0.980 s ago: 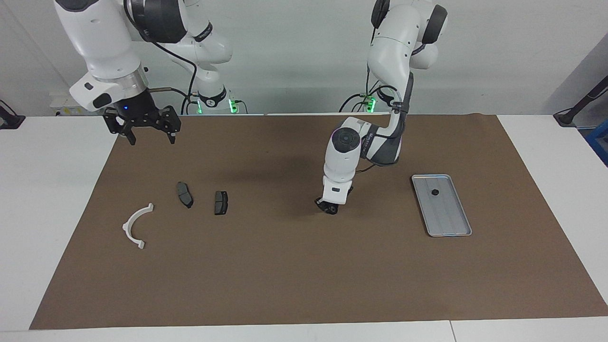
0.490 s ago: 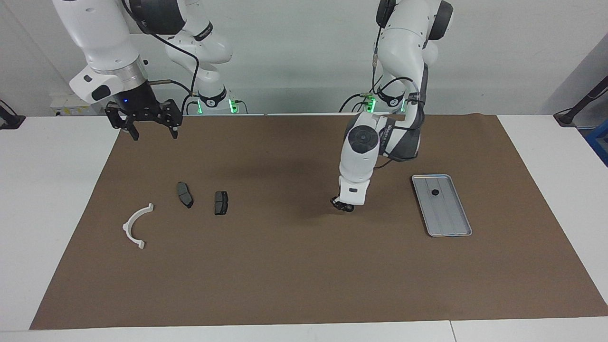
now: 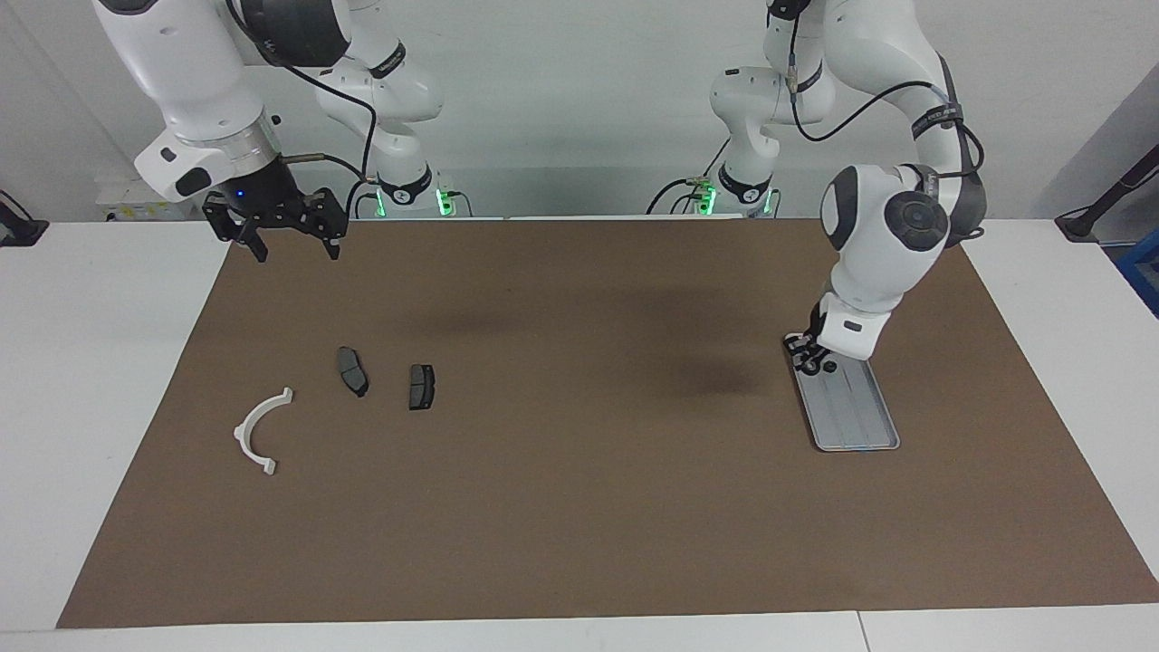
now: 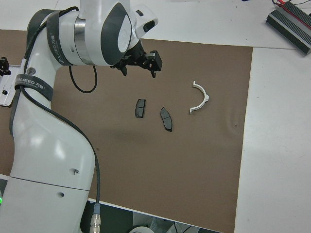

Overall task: Pick bearing gear from pile to tray
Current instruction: 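Carry the second bearing with the left gripper down into the tray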

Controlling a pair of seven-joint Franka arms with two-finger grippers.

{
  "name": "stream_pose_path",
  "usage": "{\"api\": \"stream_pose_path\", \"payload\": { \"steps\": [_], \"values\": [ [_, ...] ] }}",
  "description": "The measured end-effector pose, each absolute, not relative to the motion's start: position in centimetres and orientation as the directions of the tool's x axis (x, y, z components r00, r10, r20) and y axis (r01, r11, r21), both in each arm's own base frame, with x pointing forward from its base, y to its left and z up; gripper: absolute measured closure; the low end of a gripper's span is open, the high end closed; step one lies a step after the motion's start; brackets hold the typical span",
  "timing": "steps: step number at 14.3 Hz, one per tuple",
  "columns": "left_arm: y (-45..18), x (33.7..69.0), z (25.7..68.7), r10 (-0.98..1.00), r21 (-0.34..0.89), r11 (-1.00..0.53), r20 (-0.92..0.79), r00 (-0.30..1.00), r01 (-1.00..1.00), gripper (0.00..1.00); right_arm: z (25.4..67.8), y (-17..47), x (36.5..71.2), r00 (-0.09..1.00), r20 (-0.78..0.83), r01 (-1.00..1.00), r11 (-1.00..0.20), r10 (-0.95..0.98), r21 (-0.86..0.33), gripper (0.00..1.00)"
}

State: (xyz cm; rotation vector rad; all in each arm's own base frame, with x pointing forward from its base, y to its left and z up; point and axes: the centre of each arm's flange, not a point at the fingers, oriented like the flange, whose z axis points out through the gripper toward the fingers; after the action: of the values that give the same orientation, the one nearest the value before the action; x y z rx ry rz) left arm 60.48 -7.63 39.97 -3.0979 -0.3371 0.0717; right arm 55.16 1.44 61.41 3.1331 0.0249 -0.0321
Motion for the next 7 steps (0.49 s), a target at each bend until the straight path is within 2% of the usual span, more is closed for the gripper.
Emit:
{"api": "stream_pose_path", "payload": {
  "steps": [3, 7],
  "values": [
    [-5.6, 60.4, 36.3, 0.183, -0.016, -0.983, -0.014, 0.983, 0.183, 0.65, 61.4, 1.4, 55.1, 1.0, -0.022, 0.016, -1.0, 0.016, 0.008, 0.0],
    [-3.0, 61.1, 33.8, 0.155, -0.011, -0.988, 0.001, 0.988, 0.155, 0.65, 61.4, 1.4, 55.1, 1.0, -0.022, 0.016, -1.0, 0.016, 0.008, 0.0]
  ]
}}
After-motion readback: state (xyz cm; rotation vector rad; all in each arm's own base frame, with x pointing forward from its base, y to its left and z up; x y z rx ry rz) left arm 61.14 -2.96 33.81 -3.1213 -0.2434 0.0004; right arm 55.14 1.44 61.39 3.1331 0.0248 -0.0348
